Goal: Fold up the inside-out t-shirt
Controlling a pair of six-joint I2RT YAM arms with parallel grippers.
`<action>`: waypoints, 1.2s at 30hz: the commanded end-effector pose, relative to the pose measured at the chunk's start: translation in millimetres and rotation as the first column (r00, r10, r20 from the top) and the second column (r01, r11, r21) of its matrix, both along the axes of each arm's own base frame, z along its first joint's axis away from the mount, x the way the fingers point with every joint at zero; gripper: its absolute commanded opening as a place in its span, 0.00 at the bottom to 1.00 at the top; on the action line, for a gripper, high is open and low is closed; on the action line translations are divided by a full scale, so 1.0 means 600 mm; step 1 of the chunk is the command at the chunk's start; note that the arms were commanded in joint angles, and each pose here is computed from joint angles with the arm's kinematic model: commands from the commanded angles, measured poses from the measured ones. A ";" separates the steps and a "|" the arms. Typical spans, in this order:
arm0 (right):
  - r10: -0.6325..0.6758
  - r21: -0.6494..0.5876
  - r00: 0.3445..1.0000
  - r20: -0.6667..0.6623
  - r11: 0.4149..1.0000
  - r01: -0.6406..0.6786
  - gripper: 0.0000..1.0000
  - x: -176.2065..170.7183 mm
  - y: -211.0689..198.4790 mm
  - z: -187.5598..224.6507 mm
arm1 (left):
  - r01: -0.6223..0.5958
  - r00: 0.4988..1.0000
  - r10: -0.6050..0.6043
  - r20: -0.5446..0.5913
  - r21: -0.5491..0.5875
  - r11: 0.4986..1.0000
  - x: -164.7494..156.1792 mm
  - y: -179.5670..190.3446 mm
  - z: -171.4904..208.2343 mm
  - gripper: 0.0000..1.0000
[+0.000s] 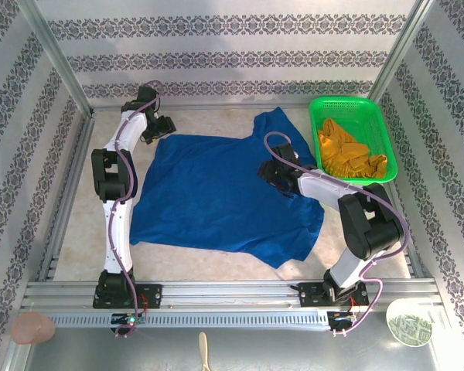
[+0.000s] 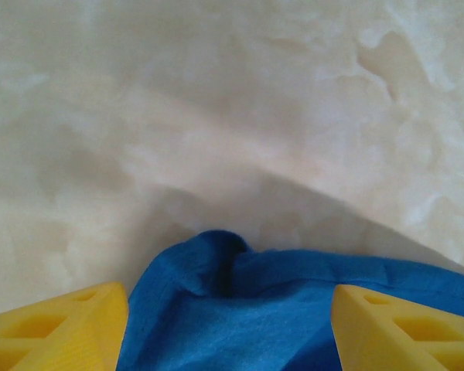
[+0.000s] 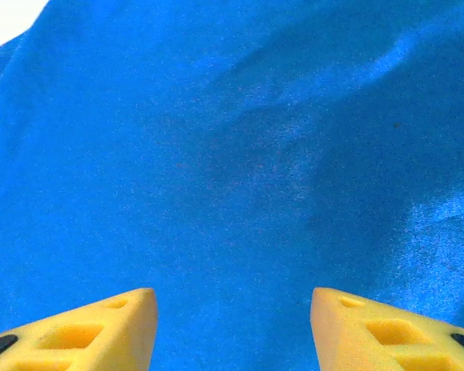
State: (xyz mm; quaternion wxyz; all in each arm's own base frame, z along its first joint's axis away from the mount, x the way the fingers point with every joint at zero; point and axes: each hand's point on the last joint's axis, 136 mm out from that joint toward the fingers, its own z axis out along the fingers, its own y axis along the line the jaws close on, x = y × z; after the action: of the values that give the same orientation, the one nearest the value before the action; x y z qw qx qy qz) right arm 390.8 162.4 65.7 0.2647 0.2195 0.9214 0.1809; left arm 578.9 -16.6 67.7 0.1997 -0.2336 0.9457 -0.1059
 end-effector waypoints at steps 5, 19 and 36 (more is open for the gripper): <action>-0.074 -0.001 0.997 0.005 0.997 0.074 0.55 0.009 -0.016 -0.016 | -0.205 0.979 0.205 -0.010 -0.074 0.976 -0.013 0.016 0.010 0.67; -0.092 -0.006 0.996 -0.018 0.996 0.092 0.55 -0.001 -0.026 -0.032 | -0.355 0.930 0.364 0.058 -0.124 0.927 0.007 0.031 0.004 0.59; -0.110 -0.011 0.994 -0.018 0.994 0.110 0.54 0.003 -0.032 -0.031 | -0.504 0.853 0.521 0.038 -0.201 0.840 -0.006 0.041 -0.020 0.61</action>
State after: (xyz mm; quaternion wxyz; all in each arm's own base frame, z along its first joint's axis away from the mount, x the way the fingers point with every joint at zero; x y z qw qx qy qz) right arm 390.8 153.9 53.7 0.2652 0.2528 0.9136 0.1763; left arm 571.4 3.5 64.0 0.2464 -0.4658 0.8384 -0.1389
